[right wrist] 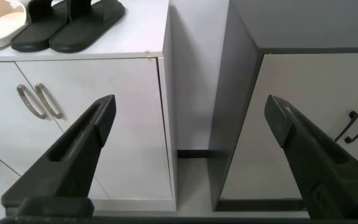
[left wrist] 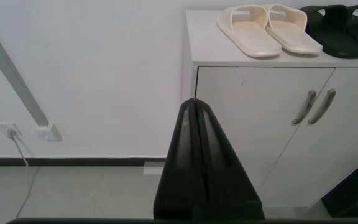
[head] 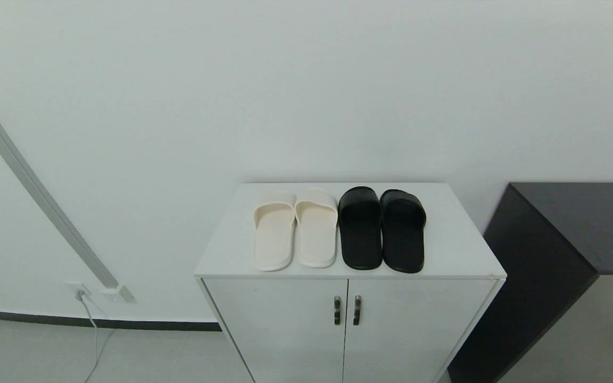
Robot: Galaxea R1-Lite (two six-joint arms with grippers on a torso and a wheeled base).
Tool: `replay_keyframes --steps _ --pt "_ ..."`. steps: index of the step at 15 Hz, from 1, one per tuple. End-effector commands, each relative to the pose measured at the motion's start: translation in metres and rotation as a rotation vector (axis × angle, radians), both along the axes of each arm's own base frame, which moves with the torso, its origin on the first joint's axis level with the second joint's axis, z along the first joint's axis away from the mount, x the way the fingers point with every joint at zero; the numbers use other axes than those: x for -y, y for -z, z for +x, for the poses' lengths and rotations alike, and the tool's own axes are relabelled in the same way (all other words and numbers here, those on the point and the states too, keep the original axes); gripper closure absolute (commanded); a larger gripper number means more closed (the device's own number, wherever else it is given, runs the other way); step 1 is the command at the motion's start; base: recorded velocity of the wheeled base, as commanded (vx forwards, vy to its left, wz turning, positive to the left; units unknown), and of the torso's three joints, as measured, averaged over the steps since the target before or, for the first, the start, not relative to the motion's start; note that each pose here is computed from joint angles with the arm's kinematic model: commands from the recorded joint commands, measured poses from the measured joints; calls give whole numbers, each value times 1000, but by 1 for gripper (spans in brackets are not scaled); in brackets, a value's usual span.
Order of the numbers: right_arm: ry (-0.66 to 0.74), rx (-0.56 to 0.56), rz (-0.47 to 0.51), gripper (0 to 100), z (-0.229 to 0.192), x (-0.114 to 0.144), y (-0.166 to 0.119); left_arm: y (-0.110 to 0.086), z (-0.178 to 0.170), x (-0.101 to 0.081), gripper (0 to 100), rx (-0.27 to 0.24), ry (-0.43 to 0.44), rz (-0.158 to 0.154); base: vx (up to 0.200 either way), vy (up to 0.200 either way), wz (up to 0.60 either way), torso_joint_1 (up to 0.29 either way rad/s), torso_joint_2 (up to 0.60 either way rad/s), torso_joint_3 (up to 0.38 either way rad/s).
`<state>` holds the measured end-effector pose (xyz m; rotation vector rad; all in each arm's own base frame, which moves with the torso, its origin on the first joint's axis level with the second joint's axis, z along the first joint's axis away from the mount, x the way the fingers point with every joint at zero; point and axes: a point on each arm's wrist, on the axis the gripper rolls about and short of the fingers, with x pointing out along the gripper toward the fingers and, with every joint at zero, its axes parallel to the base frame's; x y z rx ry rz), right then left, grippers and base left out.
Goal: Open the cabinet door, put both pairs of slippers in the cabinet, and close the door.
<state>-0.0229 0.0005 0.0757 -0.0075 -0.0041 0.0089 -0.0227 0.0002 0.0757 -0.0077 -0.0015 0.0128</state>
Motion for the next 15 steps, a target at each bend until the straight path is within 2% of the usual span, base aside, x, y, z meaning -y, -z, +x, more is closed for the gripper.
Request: replay_keyframes --steps 1,15 --pt "0 -1 0 0 0 0 0 0 0 0 100 0 -1 0 0 0 0 0 0 0" --pt "0 1 0 0 0 0 0 0 0 0 100 0 -1 -5 0 0 0 0 0 0"
